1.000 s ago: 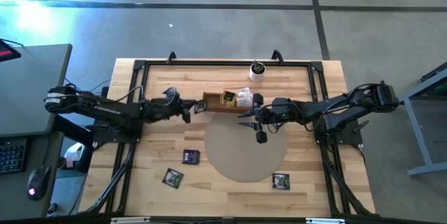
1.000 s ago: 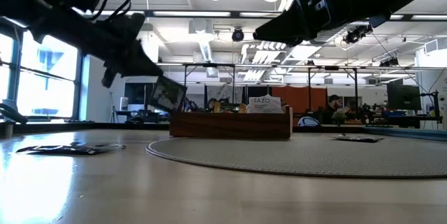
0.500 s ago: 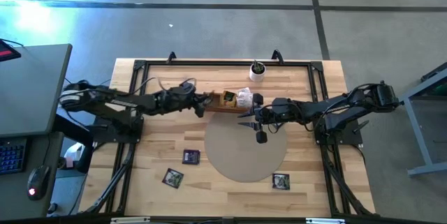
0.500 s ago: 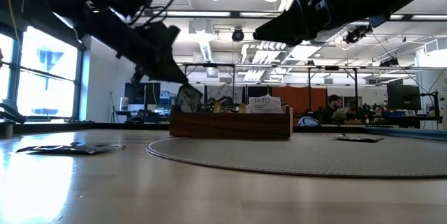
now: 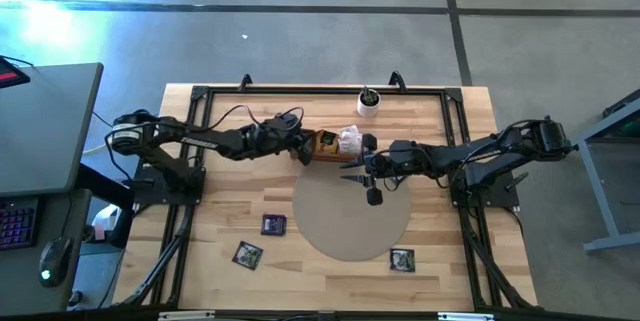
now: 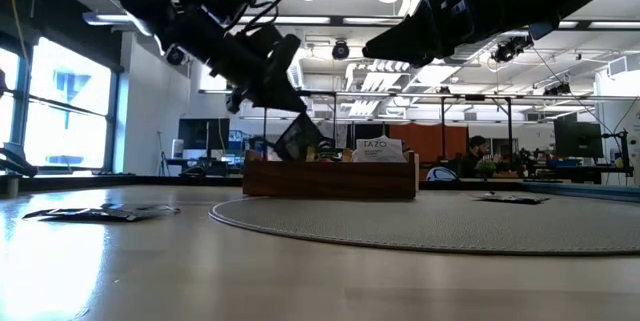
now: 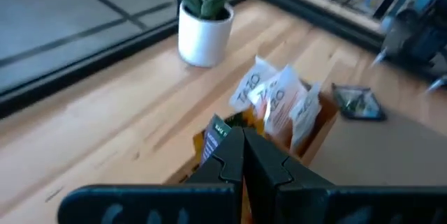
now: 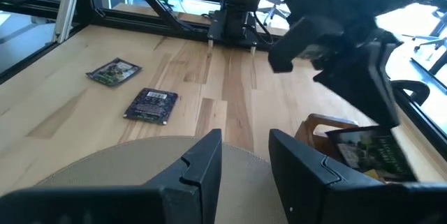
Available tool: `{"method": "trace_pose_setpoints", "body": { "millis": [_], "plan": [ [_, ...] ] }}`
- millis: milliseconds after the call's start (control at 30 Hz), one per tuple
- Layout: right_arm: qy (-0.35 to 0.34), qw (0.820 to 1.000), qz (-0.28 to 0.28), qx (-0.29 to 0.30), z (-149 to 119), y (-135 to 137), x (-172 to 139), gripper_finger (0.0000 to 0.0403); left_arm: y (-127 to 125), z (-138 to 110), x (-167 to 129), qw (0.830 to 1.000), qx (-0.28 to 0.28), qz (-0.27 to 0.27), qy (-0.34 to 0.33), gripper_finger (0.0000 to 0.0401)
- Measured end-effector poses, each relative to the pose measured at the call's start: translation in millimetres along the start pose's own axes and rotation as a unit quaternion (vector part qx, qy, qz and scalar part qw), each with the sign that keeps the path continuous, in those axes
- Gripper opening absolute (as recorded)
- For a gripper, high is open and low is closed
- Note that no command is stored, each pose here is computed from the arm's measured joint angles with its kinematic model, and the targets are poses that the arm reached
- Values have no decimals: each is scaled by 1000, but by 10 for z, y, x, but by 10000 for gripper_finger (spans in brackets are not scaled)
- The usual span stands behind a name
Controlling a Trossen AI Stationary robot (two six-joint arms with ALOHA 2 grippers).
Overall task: Pick & Place Tea
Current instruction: Put the dark blue tea bag into the left section of the wooden organizer
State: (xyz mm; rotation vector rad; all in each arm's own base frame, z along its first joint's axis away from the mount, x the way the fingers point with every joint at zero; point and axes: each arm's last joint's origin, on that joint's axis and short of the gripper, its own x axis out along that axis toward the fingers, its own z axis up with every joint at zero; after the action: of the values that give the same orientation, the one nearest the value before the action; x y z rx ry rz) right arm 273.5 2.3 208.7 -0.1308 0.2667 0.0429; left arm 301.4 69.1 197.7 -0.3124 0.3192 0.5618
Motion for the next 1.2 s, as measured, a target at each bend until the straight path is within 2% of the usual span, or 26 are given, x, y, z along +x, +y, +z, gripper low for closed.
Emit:
{"method": "trace_pose_setpoints", "body": {
  "millis": [167,433,600,767,833,933,1200],
  "plan": [
    [4,1000,1,16,-7,3,0,116,32,-69,0,999,17,27,44,0],
    [5,1000,1,16,-10,3,1,116,52,-126,-9,994,71,32,75,5],
    [7,1000,-19,13,-11,-7,0,116,67,-154,-14,990,101,39,90,42],
    [16,998,-66,-1,-19,-34,-2,116,113,-188,-27,984,116,94,98,102],
    [34,995,-89,-3,-48,-45,-5,116,130,-194,-32,981,122,116,98,123],
    [78,990,-119,-9,-127,-55,-16,116,131,-143,-87,982,120,117,91,142],
    [196,963,-184,0,-353,-123,-86,116,119,122,-340,986,125,101,45,147]
  ]
}}
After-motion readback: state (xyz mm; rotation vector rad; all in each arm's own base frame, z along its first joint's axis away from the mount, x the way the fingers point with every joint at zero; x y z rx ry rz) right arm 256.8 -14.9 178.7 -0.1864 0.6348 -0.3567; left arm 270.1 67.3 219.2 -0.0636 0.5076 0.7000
